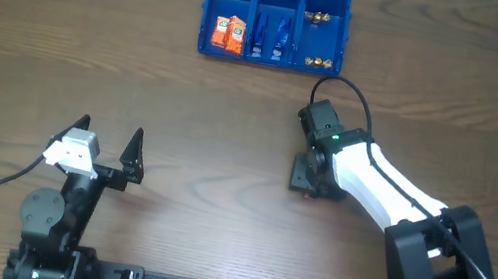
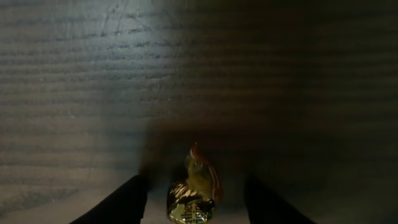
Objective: Sort Candies Into Trays
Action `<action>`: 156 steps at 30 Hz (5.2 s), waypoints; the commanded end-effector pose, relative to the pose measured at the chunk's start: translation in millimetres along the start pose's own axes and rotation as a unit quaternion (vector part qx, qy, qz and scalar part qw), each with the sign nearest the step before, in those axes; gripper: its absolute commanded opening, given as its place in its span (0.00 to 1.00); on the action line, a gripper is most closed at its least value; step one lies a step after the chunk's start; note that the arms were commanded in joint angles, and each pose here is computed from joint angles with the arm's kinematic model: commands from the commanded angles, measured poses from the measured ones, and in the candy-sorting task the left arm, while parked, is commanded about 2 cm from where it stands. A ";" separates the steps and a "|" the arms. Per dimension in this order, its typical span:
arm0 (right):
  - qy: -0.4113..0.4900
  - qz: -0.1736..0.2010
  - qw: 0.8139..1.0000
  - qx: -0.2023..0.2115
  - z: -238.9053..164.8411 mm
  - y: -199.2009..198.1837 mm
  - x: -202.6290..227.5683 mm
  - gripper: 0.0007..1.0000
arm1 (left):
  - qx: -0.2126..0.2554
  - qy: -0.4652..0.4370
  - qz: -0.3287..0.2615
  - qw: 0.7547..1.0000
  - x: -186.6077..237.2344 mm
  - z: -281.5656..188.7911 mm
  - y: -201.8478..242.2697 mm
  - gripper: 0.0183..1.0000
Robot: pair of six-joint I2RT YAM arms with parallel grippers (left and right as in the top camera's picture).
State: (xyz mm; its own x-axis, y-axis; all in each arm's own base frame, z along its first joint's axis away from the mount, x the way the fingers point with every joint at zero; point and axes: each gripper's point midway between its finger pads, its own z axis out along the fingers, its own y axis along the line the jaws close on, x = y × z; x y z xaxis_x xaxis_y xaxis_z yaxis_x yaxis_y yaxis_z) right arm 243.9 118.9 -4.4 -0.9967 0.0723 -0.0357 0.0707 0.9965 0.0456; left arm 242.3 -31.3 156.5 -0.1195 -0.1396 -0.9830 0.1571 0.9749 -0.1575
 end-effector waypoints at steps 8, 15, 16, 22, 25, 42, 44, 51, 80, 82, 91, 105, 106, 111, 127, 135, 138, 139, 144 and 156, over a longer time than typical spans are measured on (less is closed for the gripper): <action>0.019 0.002 1.000 0.007 7.8 -3.5 11.9 0.18 | 0.005 0.024 0.001 1.000 16.4 1.1 0.1 1.00; -0.003 0.001 1.000 -0.021 -14.2 13.9 -8.9 0.14 | 0.005 0.024 0.001 1.000 16.4 1.1 0.1 1.00; -0.010 -0.005 1.000 -0.025 -22.7 18.2 -16.1 0.14 | 0.005 0.024 0.001 1.000 16.4 1.1 0.1 1.00; -0.101 -0.033 0.994 -0.021 -118.1 27.4 -94.7 0.14 | 0.005 0.024 0.001 1.000 16.4 1.1 0.1 1.00; -0.152 -0.026 0.988 -0.010 -170.7 23.7 -149.7 0.14 | 0.005 0.024 0.001 1.000 16.4 1.1 0.1 1.00; -0.278 -0.022 0.960 0.003 -133.2 36.7 -328.4 0.20 | 0.005 0.024 0.001 1.000 16.4 1.1 0.1 1.00; -0.284 -0.025 0.958 0.002 -135.0 37.7 -331.2 0.40 | 0.005 0.024 0.001 1.000 16.4 1.1 0.1 1.00; -0.305 -0.037 0.952 0.004 -161.0 32.0 -331.5 0.68 | 0.005 0.024 0.001 1.000 16.4 1.1 0.1 1.00; -0.660 0.027 0.750 0.041 -273.2 -128.0 -33.8 1.00 | 0.005 0.024 0.001 1.000 16.4 1.1 0.1 1.00; -0.672 0.027 0.740 0.037 -259.3 -128.6 -28.5 1.00 | 0.005 0.024 0.001 1.000 16.4 1.1 0.1 1.00; -0.729 0.023 0.684 0.015 -235.7 -126.9 -10.7 1.00 | 0.005 0.024 0.001 1.000 16.4 1.1 0.1 1.00; -0.706 -0.013 0.708 0.020 -192.7 -118.6 -17.7 1.00 | 0.005 0.024 0.001 1.000 16.4 1.1 0.1 1.00; -0.703 -0.013 0.711 0.021 -190.7 -118.7 -17.7 1.00 | 0.005 0.024 0.001 1.000 16.4 1.1 0.1 1.00; -0.672 -0.017 0.740 0.026 -169.9 -119.6 -16.6 1.00 | 0.005 0.024 0.001 1.000 16.4 1.1 0.1 1.00; -0.672 -0.017 0.740 0.026 -170.0 -119.7 -16.5 1.00 | 0.005 0.024 0.001 1.000 16.4 1.1 0.1 1.00; -0.672 -0.017 0.740 0.026 -170.0 -119.7 -16.5 1.00 | 0.005 0.024 0.001 1.000 16.4 1.1 0.1 1.00; -0.672 -0.017 0.740 0.026 -170.0 -119.7 -16.5 1.00 | 0.005 0.024 0.001 1.000 16.4 1.1 0.1 1.00; -0.672 -0.017 0.740 0.026 -170.1 -119.7 -16.6 1.00 | 0.005 0.024 0.001 1.000 16.4 1.1 0.1 1.00; -0.672 -0.017 0.740 0.026 -170.1 -119.7 -16.6 1.00 | 0.005 0.024 0.001 1.000 16.4 1.1 0.1 1.00; -0.672 -0.017 0.740 0.026 -170.0 -119.7 -16.5 1.00 | 0.005 0.024 0.001 1.000 16.4 1.1 0.1 1.00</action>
State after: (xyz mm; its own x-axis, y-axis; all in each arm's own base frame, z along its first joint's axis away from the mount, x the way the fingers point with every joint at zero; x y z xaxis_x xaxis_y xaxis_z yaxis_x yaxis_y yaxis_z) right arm 245.6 -11.1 160.7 -0.0617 0.0058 -0.9981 0.0929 0.9957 0.0001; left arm 242.1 -31.4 156.9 -0.1200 -0.1396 -0.9829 0.1574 0.9749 -0.1576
